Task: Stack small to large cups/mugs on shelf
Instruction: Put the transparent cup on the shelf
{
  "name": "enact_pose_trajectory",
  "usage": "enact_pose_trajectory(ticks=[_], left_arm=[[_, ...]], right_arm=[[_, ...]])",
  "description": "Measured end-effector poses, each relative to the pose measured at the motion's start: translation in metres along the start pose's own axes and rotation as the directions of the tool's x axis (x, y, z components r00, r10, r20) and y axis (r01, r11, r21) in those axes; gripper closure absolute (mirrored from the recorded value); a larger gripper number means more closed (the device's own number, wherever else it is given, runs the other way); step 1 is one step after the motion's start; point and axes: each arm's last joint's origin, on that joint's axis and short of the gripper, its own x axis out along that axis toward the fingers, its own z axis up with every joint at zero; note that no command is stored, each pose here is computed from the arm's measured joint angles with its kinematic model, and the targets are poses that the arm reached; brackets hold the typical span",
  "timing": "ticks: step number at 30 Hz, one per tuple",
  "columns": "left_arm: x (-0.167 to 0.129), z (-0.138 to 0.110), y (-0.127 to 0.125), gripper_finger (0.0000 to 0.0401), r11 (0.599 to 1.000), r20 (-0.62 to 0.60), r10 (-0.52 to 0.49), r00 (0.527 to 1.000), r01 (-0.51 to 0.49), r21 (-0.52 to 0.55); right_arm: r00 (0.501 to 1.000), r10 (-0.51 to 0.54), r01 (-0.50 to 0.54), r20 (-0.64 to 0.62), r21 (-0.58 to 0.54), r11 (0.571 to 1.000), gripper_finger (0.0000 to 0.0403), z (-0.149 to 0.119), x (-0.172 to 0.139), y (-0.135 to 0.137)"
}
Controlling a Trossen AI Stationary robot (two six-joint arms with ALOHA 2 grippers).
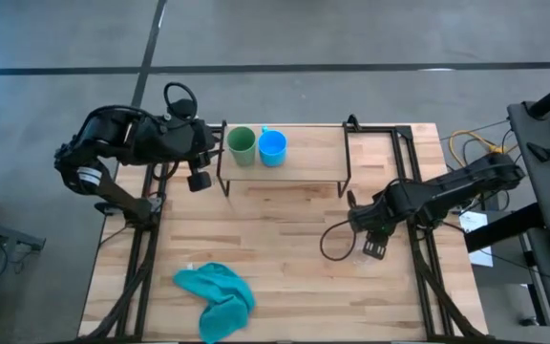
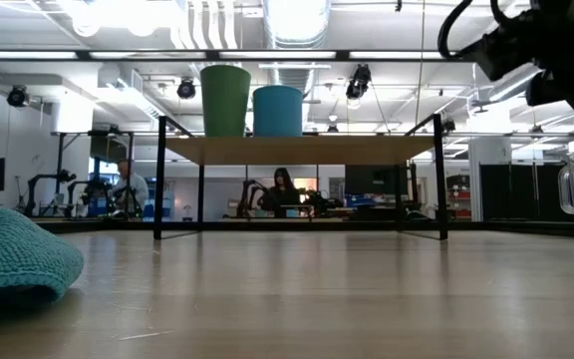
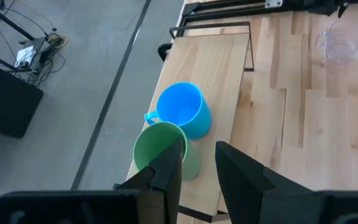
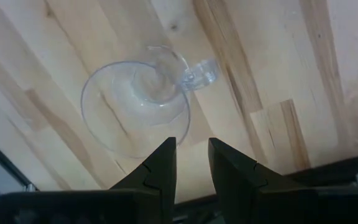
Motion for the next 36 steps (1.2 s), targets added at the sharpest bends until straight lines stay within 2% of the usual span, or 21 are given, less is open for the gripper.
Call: enact_pose_trajectory(ticks=[20,29,36], left_arm=[[0.000,0.001,0.000,0.0317,0.997,0.008,0.000,1.000,-0.001,0.078],[0.000,0.001,0.000,0.0317,0.995,0.008,0.000,1.000,0.000,0.098],[0.000,0.001,0.000,0.0317,0.995,0.008,0.000,1.000,0.000,0.098]], right_arm=[[0.986,-0.101,0.102,-0.134,0.001,0.995,0.0319,0.023,0.042,0.010],[0.990,-0.083,0.084,-0.112,0.007,0.996,0.0389,0.023,0.038,0.011],[0.999,-0.020,0.020,-0.036,-0.004,1.000,0.0394,0.033,0.013,0.025]])
